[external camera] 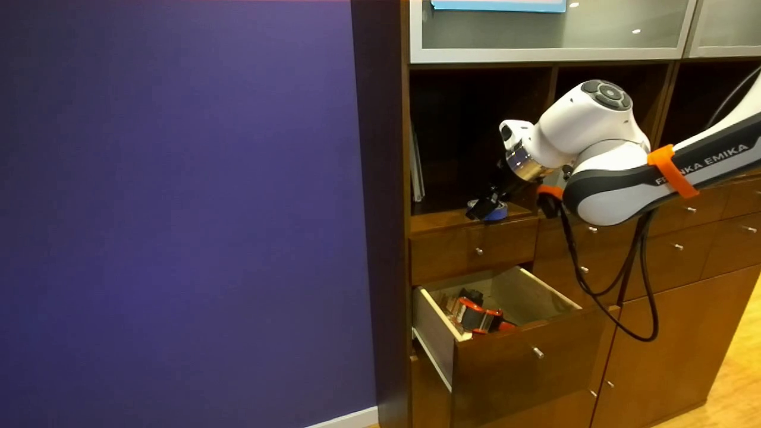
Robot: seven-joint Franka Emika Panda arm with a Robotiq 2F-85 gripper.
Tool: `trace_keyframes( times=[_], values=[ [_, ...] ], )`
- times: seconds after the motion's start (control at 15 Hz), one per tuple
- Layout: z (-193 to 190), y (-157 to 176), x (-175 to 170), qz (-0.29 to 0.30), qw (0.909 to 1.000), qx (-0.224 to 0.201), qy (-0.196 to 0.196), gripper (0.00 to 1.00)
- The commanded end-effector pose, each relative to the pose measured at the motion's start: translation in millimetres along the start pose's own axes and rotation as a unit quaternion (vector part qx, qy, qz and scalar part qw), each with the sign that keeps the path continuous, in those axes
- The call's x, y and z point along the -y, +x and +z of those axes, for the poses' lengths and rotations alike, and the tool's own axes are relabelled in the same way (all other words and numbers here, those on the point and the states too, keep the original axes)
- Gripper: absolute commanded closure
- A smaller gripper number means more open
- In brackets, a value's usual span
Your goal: Remove the blue masking tape from the open drawer
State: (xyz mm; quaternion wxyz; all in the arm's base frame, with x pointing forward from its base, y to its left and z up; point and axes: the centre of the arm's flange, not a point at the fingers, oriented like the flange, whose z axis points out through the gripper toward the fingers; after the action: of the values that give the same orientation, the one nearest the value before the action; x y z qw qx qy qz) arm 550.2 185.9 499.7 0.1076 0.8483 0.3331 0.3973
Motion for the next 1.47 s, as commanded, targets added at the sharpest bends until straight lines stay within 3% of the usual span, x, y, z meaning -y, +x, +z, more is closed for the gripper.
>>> trace_keyframes(
  times=[0.0, 0.33, 0.6, 0.8, 1.0, 1.4],
  values=[
    [-43.8, -13.8, -2.7, 0.06, 0.9978, -0.025, -0.016, 0.0],
    [-85.6, -25.5, 4.2, 0.121, 0.9925, -0.015, -0.005, 0.0],
    [-92.8, -45.0, 13.4, 0.173, 0.9831, 0.05, 0.033, 0.0],
    [-97.4, -61.9, 13.9, 0.213, 0.9693, 0.114, 0.046, 0.0],
    [-103.8, -79.7, 8.0, 0.247, 0.9492, 0.185, 0.063, 0.0],
    [-117.3, -117.0, -2.6, 0.294, 0.9153, 0.26, 0.09, 0.0]
  ],
)
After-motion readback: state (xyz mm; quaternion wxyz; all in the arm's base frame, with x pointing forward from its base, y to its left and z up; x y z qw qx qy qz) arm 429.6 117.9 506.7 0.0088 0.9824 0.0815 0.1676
